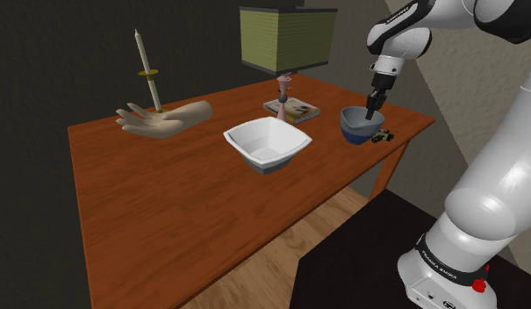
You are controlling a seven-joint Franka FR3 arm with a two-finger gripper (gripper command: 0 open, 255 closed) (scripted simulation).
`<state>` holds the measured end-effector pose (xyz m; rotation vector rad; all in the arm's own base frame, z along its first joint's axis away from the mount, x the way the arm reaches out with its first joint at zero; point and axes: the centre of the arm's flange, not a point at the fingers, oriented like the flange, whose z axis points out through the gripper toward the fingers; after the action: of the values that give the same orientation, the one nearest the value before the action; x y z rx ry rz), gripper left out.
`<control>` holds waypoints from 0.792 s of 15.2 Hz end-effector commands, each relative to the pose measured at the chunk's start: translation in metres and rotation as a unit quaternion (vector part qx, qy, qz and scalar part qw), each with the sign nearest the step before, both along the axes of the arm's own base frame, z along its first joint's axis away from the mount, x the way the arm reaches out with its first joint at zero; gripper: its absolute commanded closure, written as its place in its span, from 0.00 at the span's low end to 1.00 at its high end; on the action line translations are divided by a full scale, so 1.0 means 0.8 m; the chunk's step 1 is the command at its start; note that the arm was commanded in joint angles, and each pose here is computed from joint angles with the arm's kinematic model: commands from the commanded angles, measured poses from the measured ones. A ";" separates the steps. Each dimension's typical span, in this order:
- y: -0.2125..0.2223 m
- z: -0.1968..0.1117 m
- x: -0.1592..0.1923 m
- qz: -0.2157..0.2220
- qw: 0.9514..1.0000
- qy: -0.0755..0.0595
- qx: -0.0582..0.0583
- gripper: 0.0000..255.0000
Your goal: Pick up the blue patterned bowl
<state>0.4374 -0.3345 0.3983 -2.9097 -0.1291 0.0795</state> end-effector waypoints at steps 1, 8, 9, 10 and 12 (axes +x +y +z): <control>0.000 -0.001 0.000 0.000 1.000 0.000 0.000 1.00; 0.001 0.012 0.000 0.000 1.000 0.000 0.000 1.00; 0.001 0.019 0.000 0.000 1.000 0.000 0.000 1.00; 0.001 0.026 0.000 0.000 1.000 0.000 0.000 1.00; 0.001 0.039 0.000 0.000 1.000 0.000 0.000 1.00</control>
<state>0.4370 -0.3325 0.4237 -2.9094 -0.1288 0.0813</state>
